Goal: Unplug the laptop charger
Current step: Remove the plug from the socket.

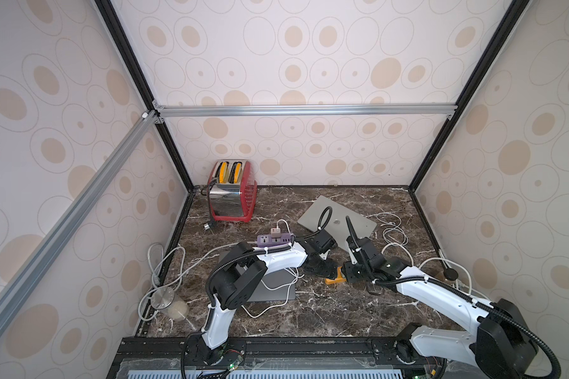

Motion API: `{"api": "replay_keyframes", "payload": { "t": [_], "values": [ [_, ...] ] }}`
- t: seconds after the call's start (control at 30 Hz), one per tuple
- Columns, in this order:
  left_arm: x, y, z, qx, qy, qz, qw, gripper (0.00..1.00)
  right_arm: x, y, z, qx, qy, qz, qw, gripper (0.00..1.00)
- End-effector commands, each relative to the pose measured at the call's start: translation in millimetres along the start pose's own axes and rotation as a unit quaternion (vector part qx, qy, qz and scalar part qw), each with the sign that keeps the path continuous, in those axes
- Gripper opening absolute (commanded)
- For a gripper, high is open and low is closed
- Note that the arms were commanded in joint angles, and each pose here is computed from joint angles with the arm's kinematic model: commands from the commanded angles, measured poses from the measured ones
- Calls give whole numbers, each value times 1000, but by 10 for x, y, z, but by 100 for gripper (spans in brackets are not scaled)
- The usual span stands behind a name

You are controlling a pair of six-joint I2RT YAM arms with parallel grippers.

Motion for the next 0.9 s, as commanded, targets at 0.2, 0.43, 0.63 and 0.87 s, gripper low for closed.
{"api": "replay_keyframes", "payload": {
  "t": [0.2, 0.43, 0.63, 0.87],
  "values": [
    [-136, 495, 433, 74, -66, 76, 992, 79, 104, -181, -2, -15, -17, -41, 999, 10],
    [-144, 525, 485, 86, -67, 78, 991, 78, 110, -135, 17, -9, -13, -48, 999, 9],
    [-145, 504, 482, 82, -62, 74, 992, 79, 151, -235, -40, -46, -26, -24, 998, 9],
    [-4, 237, 254, 51, -11, 35, 998, 81, 267, -437, -201, -147, -48, 19, 988, 9]
  ]
}}
Point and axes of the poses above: each gripper's point midway between its finger pads, its own y axis out along the fingers, its own z axis along the line the jaws close on, x = y × z, the point moved 10 cm from there along -y, back along the fingers, and after that the axes turned 15 degrees about -y, right-handed, at the moved point
